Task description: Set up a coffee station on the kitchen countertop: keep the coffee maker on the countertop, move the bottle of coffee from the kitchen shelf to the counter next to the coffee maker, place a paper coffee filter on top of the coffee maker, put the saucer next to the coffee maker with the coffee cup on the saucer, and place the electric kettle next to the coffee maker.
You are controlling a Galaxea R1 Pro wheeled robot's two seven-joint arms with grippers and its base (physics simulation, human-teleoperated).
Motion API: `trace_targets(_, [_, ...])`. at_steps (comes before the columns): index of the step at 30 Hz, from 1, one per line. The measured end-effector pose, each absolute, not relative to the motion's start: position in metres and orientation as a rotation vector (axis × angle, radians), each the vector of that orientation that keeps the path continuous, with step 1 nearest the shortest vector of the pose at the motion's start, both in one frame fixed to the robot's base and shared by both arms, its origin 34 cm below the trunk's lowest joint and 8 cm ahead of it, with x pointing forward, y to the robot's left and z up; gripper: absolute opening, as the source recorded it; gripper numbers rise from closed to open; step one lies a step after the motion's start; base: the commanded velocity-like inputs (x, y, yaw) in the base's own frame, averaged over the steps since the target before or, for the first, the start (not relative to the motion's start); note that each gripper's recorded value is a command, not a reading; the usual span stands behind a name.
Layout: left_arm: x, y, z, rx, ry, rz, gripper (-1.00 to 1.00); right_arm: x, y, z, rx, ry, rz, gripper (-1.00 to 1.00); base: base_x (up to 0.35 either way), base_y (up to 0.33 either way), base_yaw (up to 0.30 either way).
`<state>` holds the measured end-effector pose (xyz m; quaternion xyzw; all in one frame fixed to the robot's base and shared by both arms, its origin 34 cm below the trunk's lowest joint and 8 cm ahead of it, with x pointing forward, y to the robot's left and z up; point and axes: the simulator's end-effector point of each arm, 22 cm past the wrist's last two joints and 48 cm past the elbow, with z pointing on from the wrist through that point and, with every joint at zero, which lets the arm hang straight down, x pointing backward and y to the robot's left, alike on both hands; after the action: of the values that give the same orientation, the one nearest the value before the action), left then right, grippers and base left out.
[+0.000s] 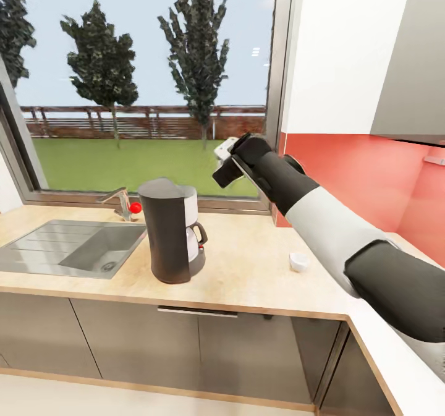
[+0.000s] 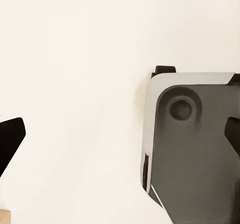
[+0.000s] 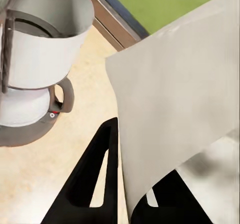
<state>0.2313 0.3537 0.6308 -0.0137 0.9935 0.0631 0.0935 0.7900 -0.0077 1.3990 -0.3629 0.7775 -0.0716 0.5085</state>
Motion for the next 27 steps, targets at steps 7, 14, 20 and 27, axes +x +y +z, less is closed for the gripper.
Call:
trace_targets(7, [0.231,0.363,0.632,-0.05,2.947,0.21,1.0,0.78,0.01,1.39,-0.959,1.879,-0.165,-1.0,0.124,0.107,0.0])
trace_targets(14, [0.231,0.359,0.631,-0.045,2.949,0.207,1.0,0.776,0.016,1.372,-1.043,1.88,-0.23,-1.0,0.094,0.086,0.0])
trace_targets(20, [0.23,0.359,0.631,-0.044,2.949,0.204,1.0,0.776,0.016,1.369,-1.054,1.88,-0.245,-1.0,0.017,0.006,0.0])
trace_targets(27, [0.23,0.36,0.632,-0.044,2.949,0.209,1.0,0.775,0.016,1.36,-1.093,1.871,-0.304,-1.0,0.216,0.06,0.0])
